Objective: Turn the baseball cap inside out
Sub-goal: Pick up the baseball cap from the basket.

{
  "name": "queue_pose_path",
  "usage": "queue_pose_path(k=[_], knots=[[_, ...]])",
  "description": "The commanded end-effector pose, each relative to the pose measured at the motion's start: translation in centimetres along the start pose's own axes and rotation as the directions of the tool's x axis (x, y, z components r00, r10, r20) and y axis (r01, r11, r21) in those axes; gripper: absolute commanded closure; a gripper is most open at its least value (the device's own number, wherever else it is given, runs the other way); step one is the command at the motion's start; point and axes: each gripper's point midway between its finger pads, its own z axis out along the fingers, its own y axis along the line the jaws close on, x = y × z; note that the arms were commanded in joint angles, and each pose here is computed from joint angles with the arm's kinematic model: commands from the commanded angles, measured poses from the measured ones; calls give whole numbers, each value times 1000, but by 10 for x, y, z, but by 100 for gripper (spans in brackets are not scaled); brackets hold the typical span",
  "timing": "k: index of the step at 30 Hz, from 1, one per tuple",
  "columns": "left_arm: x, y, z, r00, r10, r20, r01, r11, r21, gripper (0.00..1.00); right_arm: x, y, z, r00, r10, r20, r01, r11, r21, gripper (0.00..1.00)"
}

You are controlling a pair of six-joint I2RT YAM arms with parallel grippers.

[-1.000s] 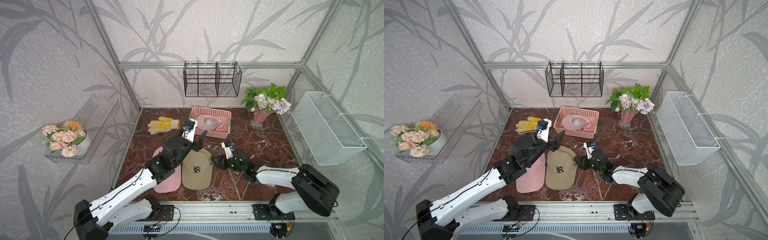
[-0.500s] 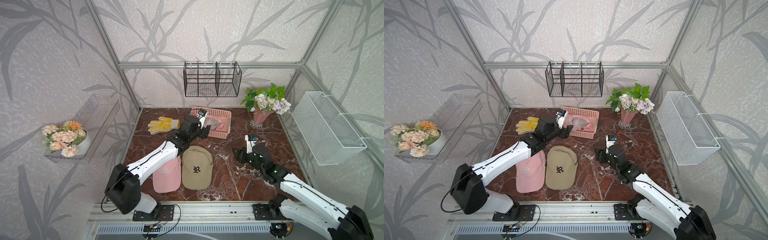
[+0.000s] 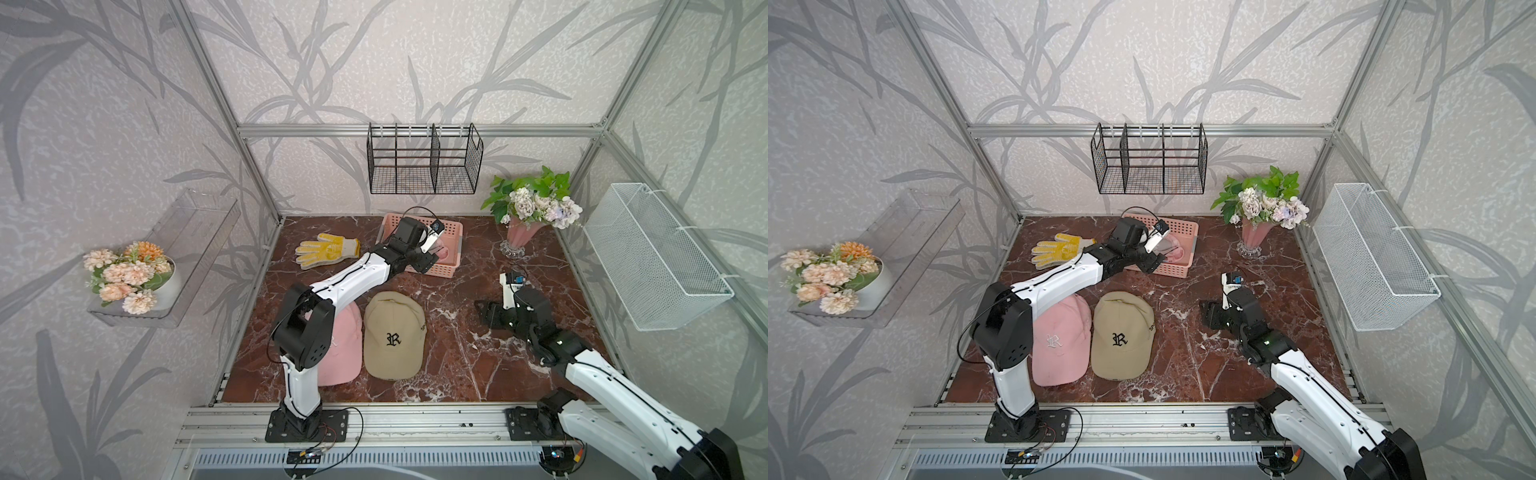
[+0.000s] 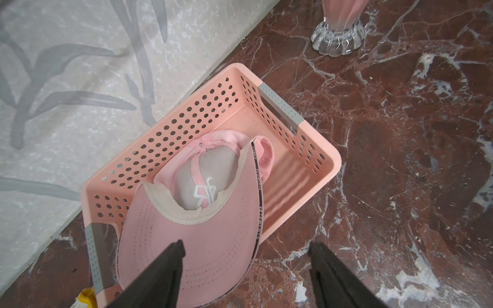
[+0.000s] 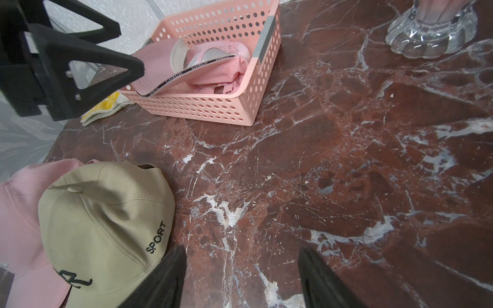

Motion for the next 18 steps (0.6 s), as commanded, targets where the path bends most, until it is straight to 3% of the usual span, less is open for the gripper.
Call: queue_pose_path(k=[1, 8, 15, 18], knots=[[2, 0, 10, 997, 54, -49, -54, 999, 8, 24, -4, 3, -2, 1000, 2, 1, -2, 1000, -15, 29], [12, -5, 29, 991, 73, -114, -68, 997, 46, 26, -1, 1, -1, 1000, 19, -5, -19, 1000, -12, 29], [21, -5, 42, 987, 92, -134, -88, 996, 36, 40, 0, 2, -1, 1000, 31, -3, -31, 999, -16, 29], [23, -5, 47, 985, 104, -138, -100, 994, 35, 52, -1, 2, -1, 999, 39, -2, -39, 999, -18, 29]])
